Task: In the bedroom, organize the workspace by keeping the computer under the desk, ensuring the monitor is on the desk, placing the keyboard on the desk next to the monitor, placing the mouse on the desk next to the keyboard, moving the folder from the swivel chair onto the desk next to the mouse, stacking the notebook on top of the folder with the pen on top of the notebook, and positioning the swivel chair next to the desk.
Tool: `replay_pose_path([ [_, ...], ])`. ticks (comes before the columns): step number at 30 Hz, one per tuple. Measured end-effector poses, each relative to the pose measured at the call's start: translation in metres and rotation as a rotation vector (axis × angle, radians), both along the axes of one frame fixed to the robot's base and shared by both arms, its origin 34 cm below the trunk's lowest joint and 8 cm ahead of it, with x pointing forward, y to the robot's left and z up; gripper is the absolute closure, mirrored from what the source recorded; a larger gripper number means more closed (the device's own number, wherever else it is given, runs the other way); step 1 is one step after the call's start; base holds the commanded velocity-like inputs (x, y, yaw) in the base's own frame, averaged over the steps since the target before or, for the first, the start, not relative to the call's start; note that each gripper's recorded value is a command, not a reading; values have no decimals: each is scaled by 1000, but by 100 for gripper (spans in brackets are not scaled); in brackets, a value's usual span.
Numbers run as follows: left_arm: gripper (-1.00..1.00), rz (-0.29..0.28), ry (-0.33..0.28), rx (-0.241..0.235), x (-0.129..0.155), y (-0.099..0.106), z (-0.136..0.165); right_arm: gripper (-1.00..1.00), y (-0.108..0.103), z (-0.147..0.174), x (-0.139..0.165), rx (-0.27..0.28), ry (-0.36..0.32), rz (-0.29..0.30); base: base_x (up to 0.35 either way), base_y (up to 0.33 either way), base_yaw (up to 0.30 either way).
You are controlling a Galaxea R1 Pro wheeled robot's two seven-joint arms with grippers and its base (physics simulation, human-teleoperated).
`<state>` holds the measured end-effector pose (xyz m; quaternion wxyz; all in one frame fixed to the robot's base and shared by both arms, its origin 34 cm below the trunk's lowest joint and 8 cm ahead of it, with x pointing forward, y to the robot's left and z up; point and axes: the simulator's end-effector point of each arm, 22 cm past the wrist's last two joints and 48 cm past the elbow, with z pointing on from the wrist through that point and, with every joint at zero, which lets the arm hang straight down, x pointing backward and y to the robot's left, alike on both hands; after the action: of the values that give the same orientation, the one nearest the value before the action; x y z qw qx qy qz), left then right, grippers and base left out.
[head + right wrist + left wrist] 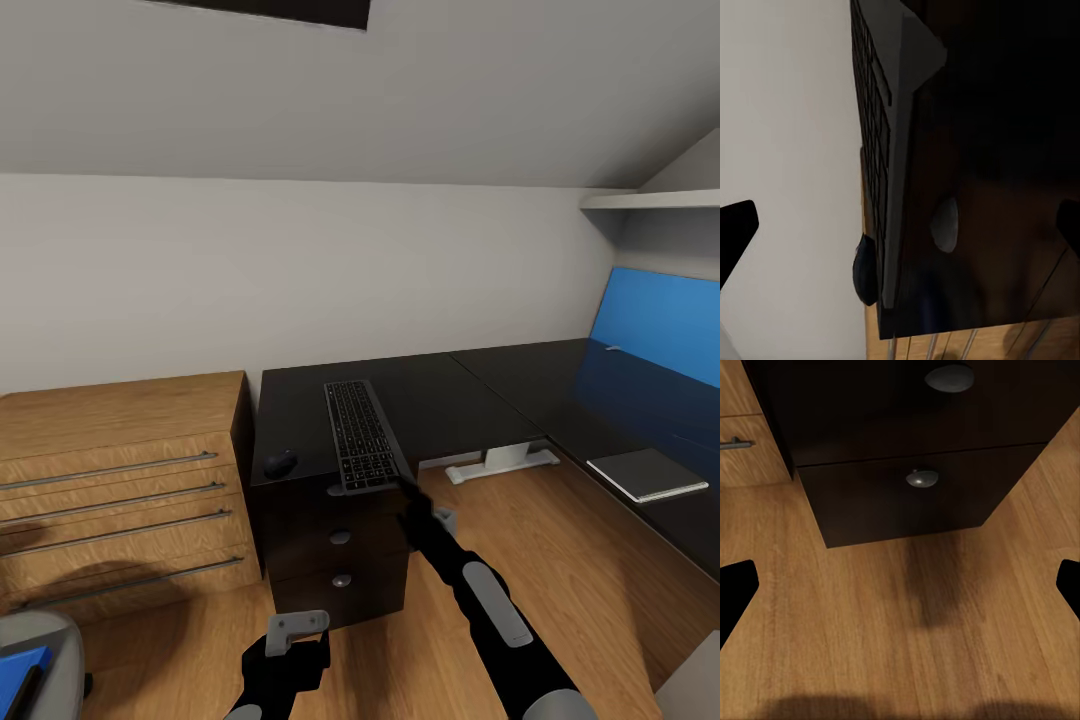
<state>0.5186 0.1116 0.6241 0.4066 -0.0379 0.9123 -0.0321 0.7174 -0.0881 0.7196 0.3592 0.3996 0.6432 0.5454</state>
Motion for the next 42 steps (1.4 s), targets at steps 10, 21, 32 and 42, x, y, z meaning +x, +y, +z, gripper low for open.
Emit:
replay_pose_path([
  [10,-100,0,0,0,0,0,0,-100,-52,-3,10,-9,2,-85,0,0,0],
  [21,-100,0,7,5,-1,1,-4,-100,-103,-5,16,-19,2,-172,0,0,0],
  [32,-100,-1,24,16,-5,1,-12,-100,-131,-5,19,-15,4,-226,0,0,0],
  [42,-100,-2,25,19,-4,1,-3,-100,-148,-4,20,-24,36,-277,0,0,0],
])
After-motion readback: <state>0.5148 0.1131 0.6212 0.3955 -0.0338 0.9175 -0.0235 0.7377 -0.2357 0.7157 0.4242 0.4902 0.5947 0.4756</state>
